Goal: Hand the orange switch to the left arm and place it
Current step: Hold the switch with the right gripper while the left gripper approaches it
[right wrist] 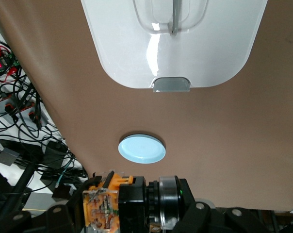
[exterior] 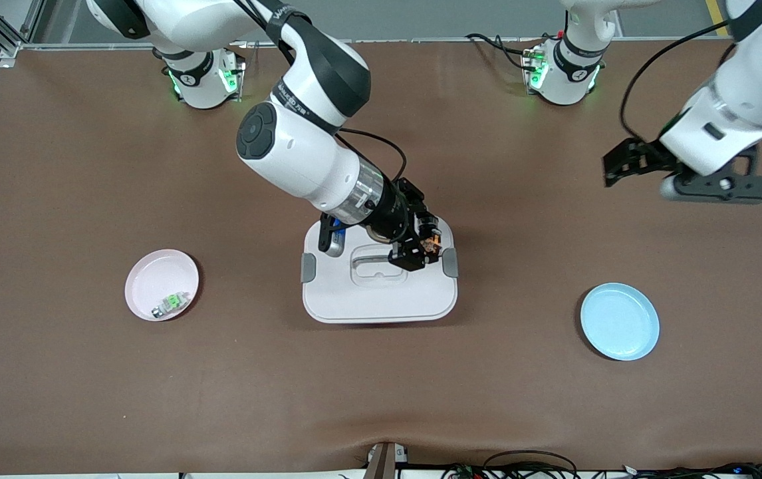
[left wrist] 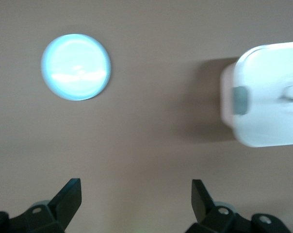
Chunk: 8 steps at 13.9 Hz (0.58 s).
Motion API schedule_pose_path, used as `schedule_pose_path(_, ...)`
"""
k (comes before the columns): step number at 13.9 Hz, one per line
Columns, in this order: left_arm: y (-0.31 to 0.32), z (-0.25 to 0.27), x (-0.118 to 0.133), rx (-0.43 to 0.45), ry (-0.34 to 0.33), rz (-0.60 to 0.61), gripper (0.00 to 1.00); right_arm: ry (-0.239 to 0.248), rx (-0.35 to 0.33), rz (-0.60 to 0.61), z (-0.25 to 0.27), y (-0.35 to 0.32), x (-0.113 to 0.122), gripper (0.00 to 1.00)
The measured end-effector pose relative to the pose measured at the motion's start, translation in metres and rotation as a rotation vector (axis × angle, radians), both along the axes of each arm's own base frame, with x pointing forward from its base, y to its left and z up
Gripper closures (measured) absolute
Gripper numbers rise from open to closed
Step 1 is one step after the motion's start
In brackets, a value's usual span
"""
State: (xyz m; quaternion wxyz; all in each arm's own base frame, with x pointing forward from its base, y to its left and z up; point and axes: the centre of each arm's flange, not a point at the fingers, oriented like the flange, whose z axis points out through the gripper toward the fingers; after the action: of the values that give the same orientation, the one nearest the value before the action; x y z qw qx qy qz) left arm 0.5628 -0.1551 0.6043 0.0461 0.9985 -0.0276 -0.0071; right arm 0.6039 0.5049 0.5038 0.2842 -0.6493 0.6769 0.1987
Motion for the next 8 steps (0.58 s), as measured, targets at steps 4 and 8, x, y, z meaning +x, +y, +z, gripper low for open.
schedule_pose_path(4, -0.032, -0.022, 0.011, -0.140, 0.039, 0.004, 0.00, -0.009, 0.032, -0.039, 0.012, -0.001, 0.003, 0.27)
schedule_pose_path(8, -0.061, -0.021, 0.022, -0.330, 0.029, 0.008, 0.00, -0.008, 0.050, -0.060, 0.018, -0.001, 0.003, 0.27)
